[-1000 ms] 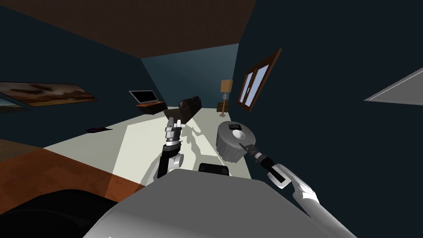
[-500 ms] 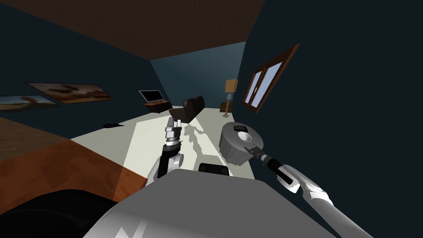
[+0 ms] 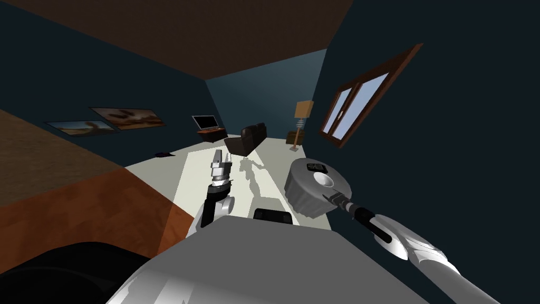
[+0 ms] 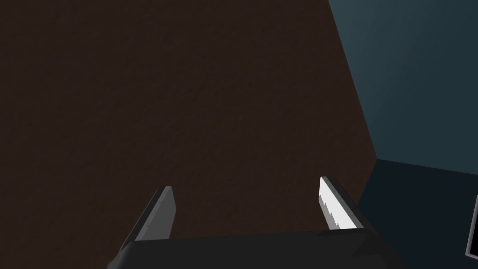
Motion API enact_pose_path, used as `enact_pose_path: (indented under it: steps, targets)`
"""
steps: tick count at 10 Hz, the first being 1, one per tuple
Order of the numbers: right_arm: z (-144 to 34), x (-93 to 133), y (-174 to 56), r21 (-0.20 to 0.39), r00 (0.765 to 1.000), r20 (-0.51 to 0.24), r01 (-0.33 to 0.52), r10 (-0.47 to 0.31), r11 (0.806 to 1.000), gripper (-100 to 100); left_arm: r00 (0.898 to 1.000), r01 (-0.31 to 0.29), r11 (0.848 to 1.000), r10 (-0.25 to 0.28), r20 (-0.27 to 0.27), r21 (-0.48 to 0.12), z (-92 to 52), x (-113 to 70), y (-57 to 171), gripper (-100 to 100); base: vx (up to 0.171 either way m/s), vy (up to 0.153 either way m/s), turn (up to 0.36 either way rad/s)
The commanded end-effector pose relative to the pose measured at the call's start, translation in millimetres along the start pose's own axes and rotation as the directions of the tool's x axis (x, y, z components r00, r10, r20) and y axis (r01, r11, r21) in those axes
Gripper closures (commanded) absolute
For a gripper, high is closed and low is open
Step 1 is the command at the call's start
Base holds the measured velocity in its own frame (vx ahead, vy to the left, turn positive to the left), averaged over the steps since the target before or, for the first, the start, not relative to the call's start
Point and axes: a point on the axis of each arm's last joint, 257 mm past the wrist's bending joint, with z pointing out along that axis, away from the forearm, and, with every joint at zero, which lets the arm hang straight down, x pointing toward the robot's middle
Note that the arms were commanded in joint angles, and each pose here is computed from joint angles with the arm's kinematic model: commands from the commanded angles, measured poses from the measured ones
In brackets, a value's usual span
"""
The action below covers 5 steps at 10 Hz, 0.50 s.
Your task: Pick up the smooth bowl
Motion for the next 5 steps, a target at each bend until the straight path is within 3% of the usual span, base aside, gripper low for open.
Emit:
enact_pose_path:
  steps: [1,4,5]
  targets:
    - [0.0,7.4,-3.6,0.005,1.000,-0.016,0.010,-0.010,1.000,-100,1.000,0.000,1.000,0.000,0.000,0.000,0.0,0.0,0.0,0,0.018,0.027,-0.040]
    - [-18.2,48.2,-36.7,0.032,0.984,-0.136,0.118,-0.112,0.993,-100,1.000,0.000,1.000,0.000,0.000,0.000,0.0,0.0,0.0,0,0.025,0.042,0.132]
    - [-18.2,48.2,-36.7,0.032,0.984,-0.136,0.118,-0.112,0.993,-100,1.000,0.000,1.000,0.000,0.000,0.000,0.0,0.0,0.0,0,0.027,0.043,0.101]
